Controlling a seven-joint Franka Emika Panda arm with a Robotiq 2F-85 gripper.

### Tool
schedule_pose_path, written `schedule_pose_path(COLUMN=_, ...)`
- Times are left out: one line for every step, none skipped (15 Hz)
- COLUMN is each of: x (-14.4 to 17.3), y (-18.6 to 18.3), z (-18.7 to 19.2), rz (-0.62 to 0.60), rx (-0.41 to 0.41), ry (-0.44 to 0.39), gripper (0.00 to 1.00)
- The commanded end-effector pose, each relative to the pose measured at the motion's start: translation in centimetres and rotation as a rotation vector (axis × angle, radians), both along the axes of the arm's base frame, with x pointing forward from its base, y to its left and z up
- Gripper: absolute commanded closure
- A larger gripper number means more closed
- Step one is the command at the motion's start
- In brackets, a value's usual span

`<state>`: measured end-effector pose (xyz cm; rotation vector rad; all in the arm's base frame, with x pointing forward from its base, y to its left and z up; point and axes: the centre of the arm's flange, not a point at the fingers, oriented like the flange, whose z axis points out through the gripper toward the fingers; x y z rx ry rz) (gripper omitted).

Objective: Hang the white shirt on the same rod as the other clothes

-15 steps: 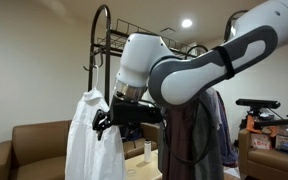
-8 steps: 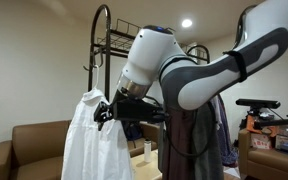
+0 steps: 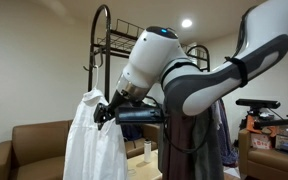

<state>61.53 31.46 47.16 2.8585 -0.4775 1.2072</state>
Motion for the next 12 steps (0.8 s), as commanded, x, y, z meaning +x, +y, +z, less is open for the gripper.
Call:
schedule_pose_path(x=-0.6, y=-0.8, z=1.4, rz=0.051, rx=-0.048, ry=0.016, gripper=0.47)
schedule_pose_path(x=-0.7, y=-0.8, z=1.7, rz=0.061, rx=-0.063, ry=0.027, gripper=0.53)
schedule_pose_path(x=-0.8, y=-0.8, z=2.2, rz=0.079, rx=-0.055, ry=0.035, gripper=0.61)
schedule_pose_path(x=-0.8, y=-0.9, z=2.8, rz=0.086, rx=-0.060, ry=0.041, gripper=0.67)
schedule_pose_path(x=-0.8, y=-0.9, z=3.2, rz=0.097, rx=-0.065, ry=0.051, gripper=0.72)
schedule_pose_path(x=-0.8, y=-1.0, z=3.7, rz=0.116, rx=-0.059, ry=0.064, gripper=0.80)
schedule_pose_path(x=-0.8, y=-1.0, z=4.1, rz=0.117, rx=-0.060, ry=0.068, gripper=0.85)
schedule_pose_path(x=-0.7, y=-1.1, z=4.5, rz=0.121, rx=-0.057, ry=0.069, gripper=0.90)
schedule_pose_path(x=-0.5, y=-1.2, z=4.8, rz=0.125, rx=-0.054, ry=0.072, gripper=0.91)
schedule_pose_path(x=-0.4, y=-1.2, z=5.0, rz=0.131, rx=-0.052, ry=0.073, gripper=0.93)
schedule_pose_path(x=-0.3, y=-1.3, z=5.3, rz=0.134, rx=-0.045, ry=0.072, gripper=0.95)
schedule_pose_path(x=-0.2, y=-1.4, z=5.4, rz=0.133, rx=-0.042, ry=0.068, gripper=0.96)
